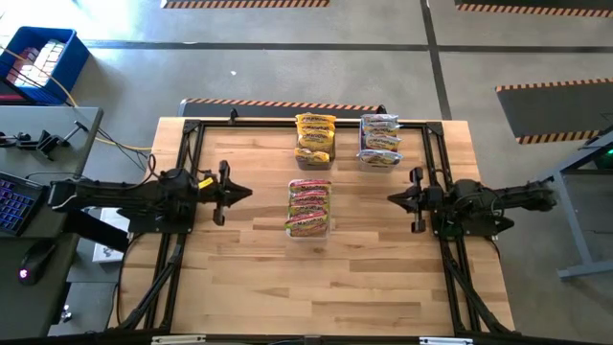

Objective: Sort Maruchan noodles
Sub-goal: Return to Home Position

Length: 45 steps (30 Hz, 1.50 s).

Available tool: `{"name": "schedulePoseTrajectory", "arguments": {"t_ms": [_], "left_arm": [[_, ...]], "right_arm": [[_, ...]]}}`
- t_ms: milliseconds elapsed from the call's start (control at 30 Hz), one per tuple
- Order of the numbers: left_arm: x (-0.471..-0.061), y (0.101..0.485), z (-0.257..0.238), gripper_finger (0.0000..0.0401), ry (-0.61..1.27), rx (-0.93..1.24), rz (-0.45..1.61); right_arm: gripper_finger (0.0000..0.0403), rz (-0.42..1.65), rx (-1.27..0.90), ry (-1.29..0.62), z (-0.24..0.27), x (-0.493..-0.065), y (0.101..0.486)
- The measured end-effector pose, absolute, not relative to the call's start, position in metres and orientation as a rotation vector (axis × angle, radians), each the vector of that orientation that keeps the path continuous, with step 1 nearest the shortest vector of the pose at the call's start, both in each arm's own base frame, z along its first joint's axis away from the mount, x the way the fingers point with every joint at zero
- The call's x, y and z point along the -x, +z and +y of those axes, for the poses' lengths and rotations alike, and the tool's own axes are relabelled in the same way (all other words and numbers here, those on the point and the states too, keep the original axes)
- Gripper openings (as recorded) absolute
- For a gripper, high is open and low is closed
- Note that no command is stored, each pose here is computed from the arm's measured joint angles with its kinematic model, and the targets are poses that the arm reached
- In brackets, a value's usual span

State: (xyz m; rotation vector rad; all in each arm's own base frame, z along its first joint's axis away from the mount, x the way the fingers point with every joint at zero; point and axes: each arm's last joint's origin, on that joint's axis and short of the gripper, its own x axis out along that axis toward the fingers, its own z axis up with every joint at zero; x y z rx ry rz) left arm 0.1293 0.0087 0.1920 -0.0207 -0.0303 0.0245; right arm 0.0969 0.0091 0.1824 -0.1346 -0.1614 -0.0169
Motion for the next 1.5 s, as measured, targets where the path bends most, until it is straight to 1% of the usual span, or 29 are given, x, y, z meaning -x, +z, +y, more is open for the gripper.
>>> {"name": "schedulePoseTrajectory", "arguments": {"t_ms": [600, 733, 867, 1000, 1067, 1233, 1333, 1500], "left_arm": [[-0.091, 0.189, 0.007, 0.0019, 0.069, -0.003, -0.027], [-0.091, 0.189, 0.007, 0.0019, 0.076, -0.012, -0.017], [-0.092, 0.181, 0.009, 0.0019, 0.121, -0.009, 0.011], [-0.095, 0.171, 0.010, 0.0019, 0.177, 0.003, 0.022], [-0.096, 0.171, 0.011, 0.0019, 0.180, 0.045, 0.003], [-0.096, 0.170, 0.010, 0.0019, 0.165, 0.048, 0.008], [-0.096, 0.170, 0.010, 0.0019, 0.168, 0.032, 0.010], [-0.096, 0.170, 0.011, 0.0019, 0.196, 0.016, 0.006]], "right_arm": [[0.0000, -0.145, 0.137, -0.016, 0.009, -0.096, 0.181], [0.0000, -0.138, 0.138, -0.016, 0.009, -0.096, 0.180], [0.0000, -0.134, 0.138, -0.017, 0.009, -0.097, 0.180], [0.0000, -0.100, 0.118, -0.076, 0.006, -0.097, 0.177], [0.0000, -0.079, 0.090, -0.115, 0.005, -0.097, 0.175], [0.0000, -0.038, 0.058, -0.204, 0.001, -0.097, 0.171], [0.0000, -0.026, 0.098, -0.214, 0.000, -0.098, 0.170], [0.0000, -0.023, 0.102, -0.213, 0.000, -0.098, 0.170]]}}
